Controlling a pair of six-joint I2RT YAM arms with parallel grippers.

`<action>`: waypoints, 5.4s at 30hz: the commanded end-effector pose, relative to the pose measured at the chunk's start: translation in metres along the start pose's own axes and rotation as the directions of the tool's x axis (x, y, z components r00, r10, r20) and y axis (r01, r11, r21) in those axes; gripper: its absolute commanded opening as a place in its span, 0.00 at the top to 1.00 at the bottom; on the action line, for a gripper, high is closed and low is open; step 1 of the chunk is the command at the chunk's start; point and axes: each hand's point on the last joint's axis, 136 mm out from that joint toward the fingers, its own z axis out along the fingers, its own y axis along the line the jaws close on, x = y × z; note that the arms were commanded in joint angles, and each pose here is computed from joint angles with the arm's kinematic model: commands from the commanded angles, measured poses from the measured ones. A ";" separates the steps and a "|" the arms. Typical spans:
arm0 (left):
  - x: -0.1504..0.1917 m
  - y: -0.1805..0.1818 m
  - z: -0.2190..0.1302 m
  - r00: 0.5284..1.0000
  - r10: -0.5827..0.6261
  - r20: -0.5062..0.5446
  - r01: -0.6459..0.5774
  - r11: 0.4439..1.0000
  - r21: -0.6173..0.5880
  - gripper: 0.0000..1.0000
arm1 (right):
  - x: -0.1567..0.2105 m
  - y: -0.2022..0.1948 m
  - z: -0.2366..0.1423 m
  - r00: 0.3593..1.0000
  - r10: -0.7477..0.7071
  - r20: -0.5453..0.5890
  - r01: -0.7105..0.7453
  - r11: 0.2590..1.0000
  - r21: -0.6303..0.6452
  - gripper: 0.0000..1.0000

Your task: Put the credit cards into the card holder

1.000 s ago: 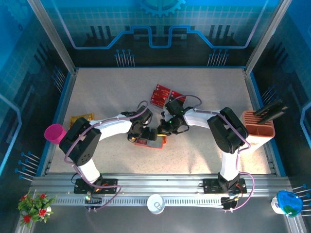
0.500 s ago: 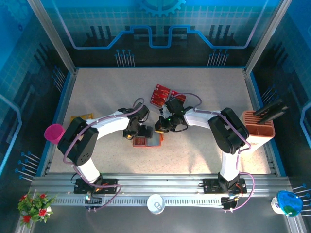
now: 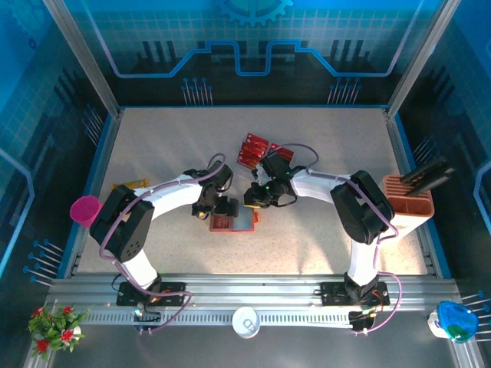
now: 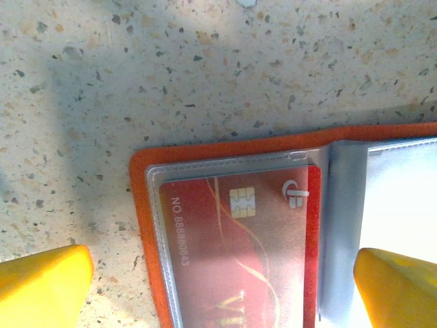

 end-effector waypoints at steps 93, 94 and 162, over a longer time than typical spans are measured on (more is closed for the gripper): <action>-0.074 0.108 -0.067 0.866 -0.477 0.151 0.466 0.879 0.101 0.01 | 0.001 0.106 0.068 0.987 -0.102 -0.121 0.074 0.973 -0.217 0.97; -0.074 0.109 -0.067 0.866 -0.477 0.149 0.467 0.879 0.103 0.01 | 0.001 0.109 0.069 0.987 -0.109 -0.119 0.081 0.972 -0.219 0.97; -0.079 0.085 -0.078 0.885 -0.460 0.069 0.430 0.866 0.256 0.01 | -0.043 0.049 0.021 0.959 -0.250 -0.132 0.263 0.961 0.088 0.47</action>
